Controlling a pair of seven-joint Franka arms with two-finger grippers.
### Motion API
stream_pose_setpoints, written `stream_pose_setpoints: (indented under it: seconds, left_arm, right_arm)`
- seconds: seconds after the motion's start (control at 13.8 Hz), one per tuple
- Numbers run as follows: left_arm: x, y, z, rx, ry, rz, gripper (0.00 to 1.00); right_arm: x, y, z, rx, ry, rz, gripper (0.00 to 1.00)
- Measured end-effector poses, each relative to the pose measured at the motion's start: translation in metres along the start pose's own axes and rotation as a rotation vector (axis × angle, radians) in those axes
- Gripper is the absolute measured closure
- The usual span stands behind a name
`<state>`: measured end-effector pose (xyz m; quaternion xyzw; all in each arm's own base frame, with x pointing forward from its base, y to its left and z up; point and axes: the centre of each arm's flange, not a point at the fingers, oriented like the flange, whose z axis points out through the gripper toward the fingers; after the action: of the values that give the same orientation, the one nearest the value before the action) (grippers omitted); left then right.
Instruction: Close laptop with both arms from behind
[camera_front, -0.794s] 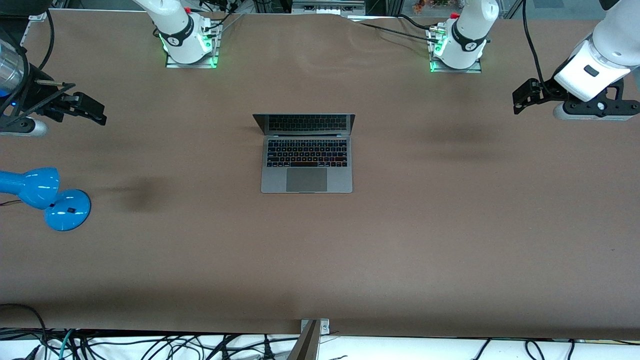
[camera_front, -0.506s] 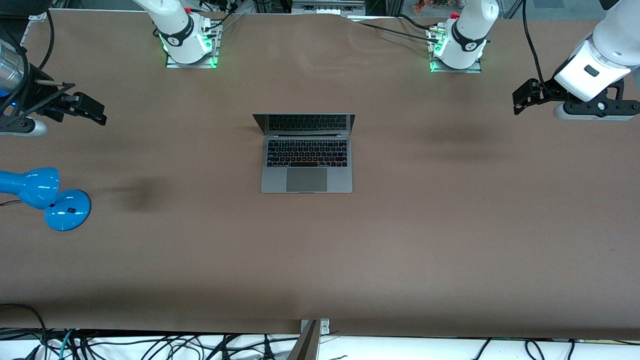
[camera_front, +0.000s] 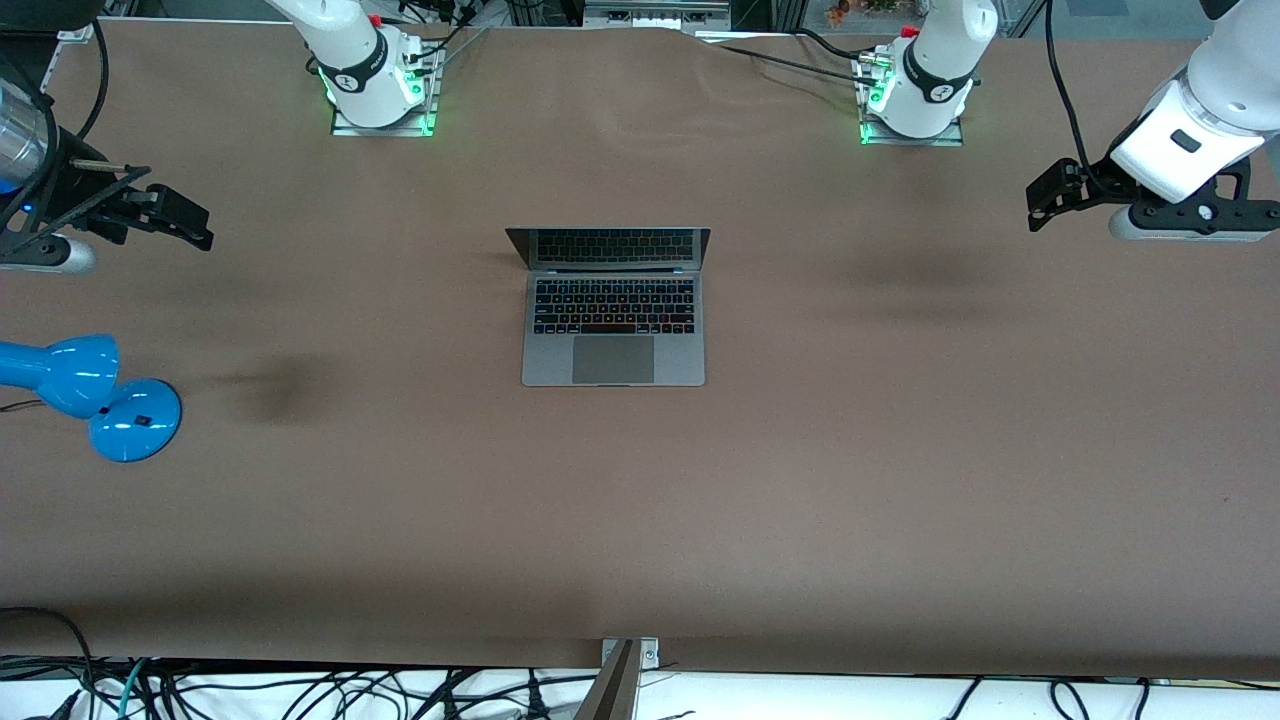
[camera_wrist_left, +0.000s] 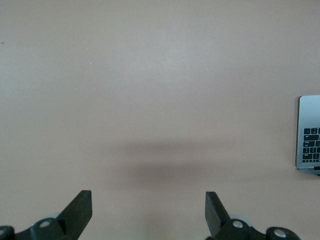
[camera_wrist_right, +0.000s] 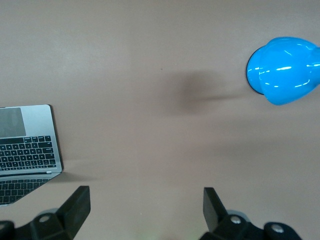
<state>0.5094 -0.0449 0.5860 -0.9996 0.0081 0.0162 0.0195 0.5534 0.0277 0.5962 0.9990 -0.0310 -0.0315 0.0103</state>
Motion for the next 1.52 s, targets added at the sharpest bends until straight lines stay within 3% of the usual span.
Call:
stream_pose_setpoints:
  seconds: [0.29, 1.16, 1.52]
  left_arm:
    - [0.002, -0.008, -0.011, -0.003, 0.023, -0.015, 0.00]
    - [0.004, 0.000, -0.005, -0.008, 0.003, 0.014, 0.00]
    - [0.004, 0.009, 0.000, -0.112, -0.026, -0.018, 0.00]
  right_arm:
    - [0.000, 0.000, 0.000, 0.000, 0.000, 0.000, 0.00]
    - [0.000, 0.000, 0.000, 0.000, 0.000, 0.000, 0.00]
    - [0.000, 0.000, 0.000, 0.000, 0.000, 0.000, 0.00]
